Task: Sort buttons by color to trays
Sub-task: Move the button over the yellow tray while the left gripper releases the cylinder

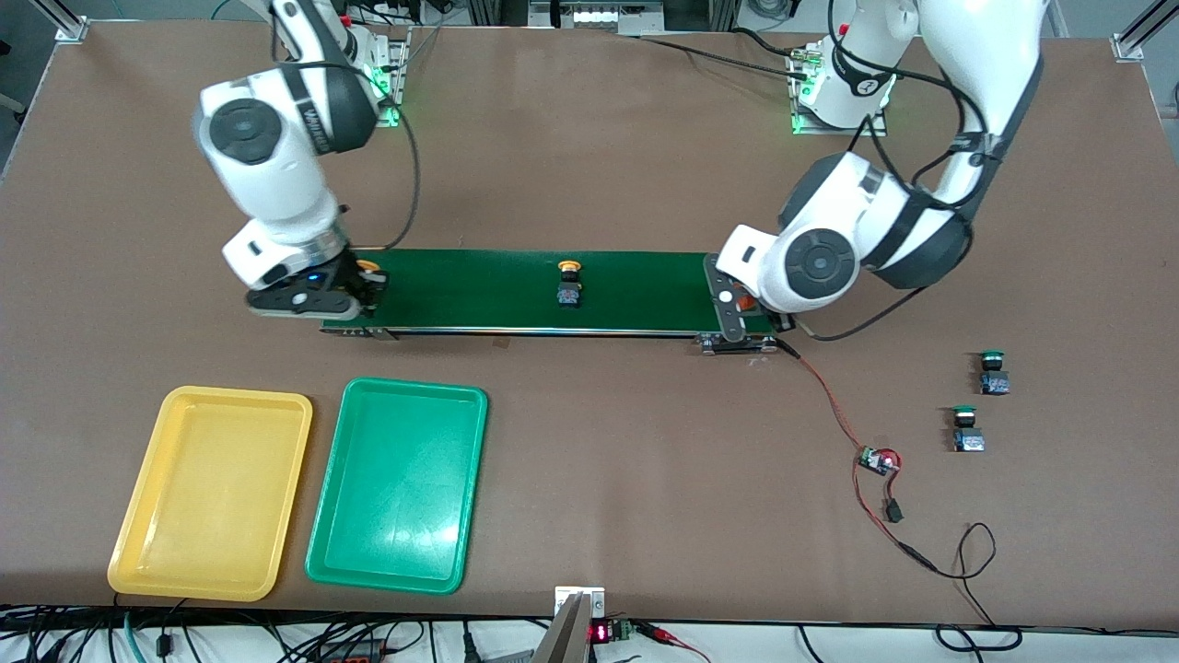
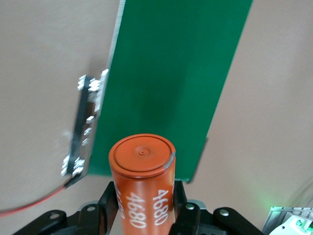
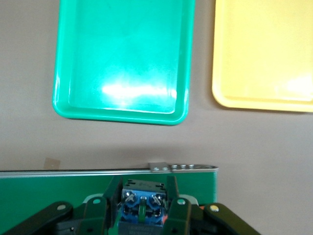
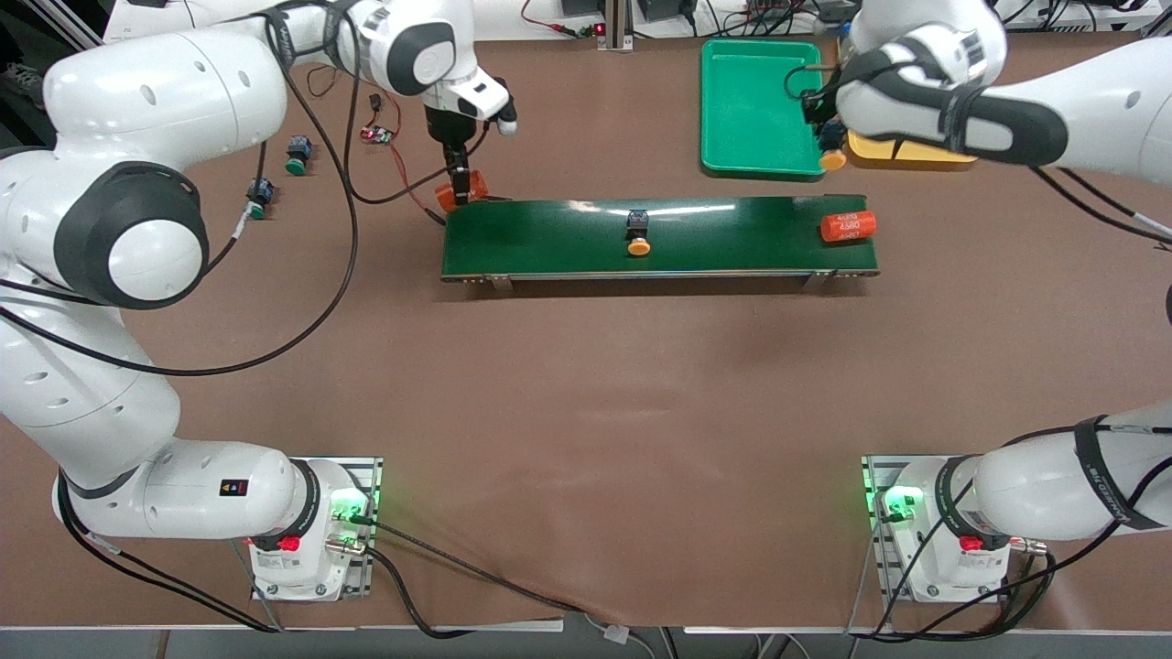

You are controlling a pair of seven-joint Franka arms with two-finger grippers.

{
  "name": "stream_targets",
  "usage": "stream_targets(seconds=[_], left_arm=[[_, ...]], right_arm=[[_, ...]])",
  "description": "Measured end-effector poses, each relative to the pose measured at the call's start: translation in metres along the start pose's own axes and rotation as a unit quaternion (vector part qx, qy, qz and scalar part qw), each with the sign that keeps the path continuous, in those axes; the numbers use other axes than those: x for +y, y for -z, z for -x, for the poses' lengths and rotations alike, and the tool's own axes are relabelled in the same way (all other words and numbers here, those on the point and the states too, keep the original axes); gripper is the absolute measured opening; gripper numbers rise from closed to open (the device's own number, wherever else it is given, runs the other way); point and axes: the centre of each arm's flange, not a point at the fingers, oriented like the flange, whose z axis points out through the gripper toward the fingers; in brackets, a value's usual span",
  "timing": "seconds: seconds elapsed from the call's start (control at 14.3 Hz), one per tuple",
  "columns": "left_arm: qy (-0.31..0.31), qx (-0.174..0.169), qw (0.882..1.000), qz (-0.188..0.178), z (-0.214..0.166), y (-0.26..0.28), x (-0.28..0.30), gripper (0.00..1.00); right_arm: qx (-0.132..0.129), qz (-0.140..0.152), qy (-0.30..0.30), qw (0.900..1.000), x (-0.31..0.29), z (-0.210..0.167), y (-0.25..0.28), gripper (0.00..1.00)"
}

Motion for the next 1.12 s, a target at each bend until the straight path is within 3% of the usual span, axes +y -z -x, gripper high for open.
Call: stream_targets(seconds=[0.35,0.56,0.84,0.91,1.12], left_arm=[[-0.020,-0.017,0.999,0.026,-0.020,-0.040,0.008,0.49],[-0.029,-0.018,0.999,0.017,-0.026,-0.054,0.008,0.49],[-0.047,-0.036,0.998,-0.004,-0.034,-0.056,0.014,0.49],[-0.051,-0.040,0.998,-0.008,-0.036,-0.056,0.016,0.53],[-0.057,-0.041,0.997,-0.014,-0.039,-0.055,0.018,0.80]], right_arm=[[0.000,-0.017,-0.013,1.000,0.070,-0.035,0.025,0.41],[-0.001,-0.013,-0.037,0.999,0.099,-0.052,0.029,0.41],[-0.028,-0.009,-0.020,0.999,0.147,-0.075,0.001,0.41],[-0.033,-0.010,-0.005,0.999,0.157,-0.081,-0.009,0.41],[-0.038,-0.010,0.030,0.999,0.193,-0.104,-0.039,0.41]])
